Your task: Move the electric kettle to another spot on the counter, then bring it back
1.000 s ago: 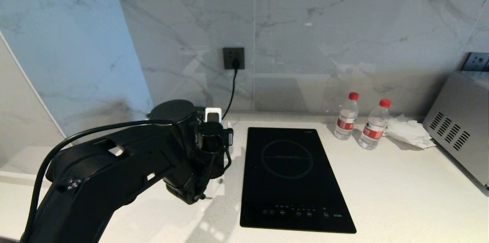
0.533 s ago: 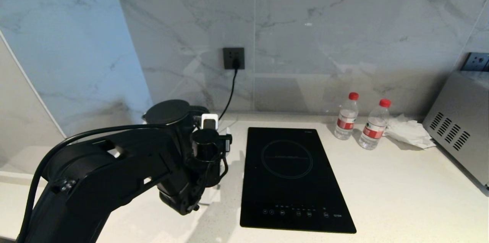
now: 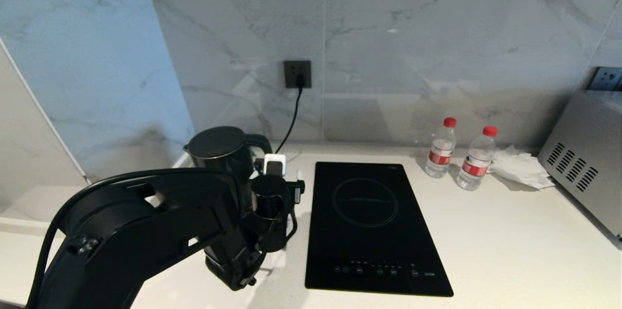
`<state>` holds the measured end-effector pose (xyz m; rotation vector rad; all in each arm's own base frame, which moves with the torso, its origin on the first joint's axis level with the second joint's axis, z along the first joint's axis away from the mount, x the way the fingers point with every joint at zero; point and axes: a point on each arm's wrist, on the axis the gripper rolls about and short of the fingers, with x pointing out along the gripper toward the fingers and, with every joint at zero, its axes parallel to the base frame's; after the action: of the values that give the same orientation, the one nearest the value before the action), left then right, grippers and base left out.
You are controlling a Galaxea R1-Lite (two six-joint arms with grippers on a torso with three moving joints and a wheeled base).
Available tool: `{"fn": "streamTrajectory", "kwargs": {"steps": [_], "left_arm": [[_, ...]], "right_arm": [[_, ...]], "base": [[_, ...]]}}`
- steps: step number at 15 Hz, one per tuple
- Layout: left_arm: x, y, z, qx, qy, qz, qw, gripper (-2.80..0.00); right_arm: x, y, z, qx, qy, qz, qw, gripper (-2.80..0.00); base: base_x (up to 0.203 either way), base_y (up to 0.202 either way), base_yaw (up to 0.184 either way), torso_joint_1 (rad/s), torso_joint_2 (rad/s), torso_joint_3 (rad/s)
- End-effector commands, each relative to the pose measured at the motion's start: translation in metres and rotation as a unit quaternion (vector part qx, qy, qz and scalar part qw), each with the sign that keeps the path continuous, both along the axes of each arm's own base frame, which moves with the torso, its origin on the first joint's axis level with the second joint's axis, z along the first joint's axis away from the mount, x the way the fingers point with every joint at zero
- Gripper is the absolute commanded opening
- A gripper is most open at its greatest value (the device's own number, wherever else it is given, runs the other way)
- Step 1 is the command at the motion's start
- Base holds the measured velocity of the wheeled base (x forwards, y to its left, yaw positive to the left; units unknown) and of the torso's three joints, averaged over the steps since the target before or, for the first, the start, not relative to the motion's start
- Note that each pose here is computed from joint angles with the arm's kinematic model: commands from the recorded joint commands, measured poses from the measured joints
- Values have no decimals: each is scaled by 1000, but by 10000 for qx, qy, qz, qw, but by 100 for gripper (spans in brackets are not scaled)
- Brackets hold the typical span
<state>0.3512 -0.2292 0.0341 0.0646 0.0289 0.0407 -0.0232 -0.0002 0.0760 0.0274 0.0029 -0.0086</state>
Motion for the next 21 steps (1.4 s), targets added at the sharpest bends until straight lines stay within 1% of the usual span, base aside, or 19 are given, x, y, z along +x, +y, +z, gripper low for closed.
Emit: {"fn": "streamTrajectory", "kwargs": {"steps": [1,3,6,7,9,11,13,14,17,21], "left_arm": [[-16,-3,-6,54,65,-123,9999,0],[-33,-2,-11,105,140,-244,9995,0],[-58,-1,-28,341,482,-418,9974,0],[-61,-3,-36,380,558,-462,9966,0],[-64,-16,-47,443,593,-598,9955,0],[-63,-30,-54,468,563,-639,9953,0],[-56,-43,-54,470,538,-605,9956,0],[-53,-49,-55,514,579,-593,9952,0],[-43,-59,-65,670,749,-573,9933,0],[-35,-67,-66,772,858,-556,9918,0]], "right_arm": [[0,0,0,1,8,-3,10000,-280],[0,0,0,1,8,4,10000,-280],[0,0,0,1,8,4,10000,-280],[0,0,0,1,8,-3,10000,-280],[0,0,0,1,8,-3,10000,-280],[0,0,0,1,8,-2,10000,-280],[0,0,0,1,8,0,10000,-280],[0,0,0,1,8,4,10000,-280],[0,0,0,1,8,-3,10000,-280],[0,0,0,1,8,3,10000,-280]], "base": [[0,0,0,0,0,0],[0,0,0,0,0,0],[0,0,0,0,0,0],[0,0,0,0,0,0],[0,0,0,0,0,0],[0,0,0,0,0,0],[0,0,0,0,0,0],[0,0,0,0,0,0],[0,0,0,0,0,0],[0,0,0,0,0,0]]}}
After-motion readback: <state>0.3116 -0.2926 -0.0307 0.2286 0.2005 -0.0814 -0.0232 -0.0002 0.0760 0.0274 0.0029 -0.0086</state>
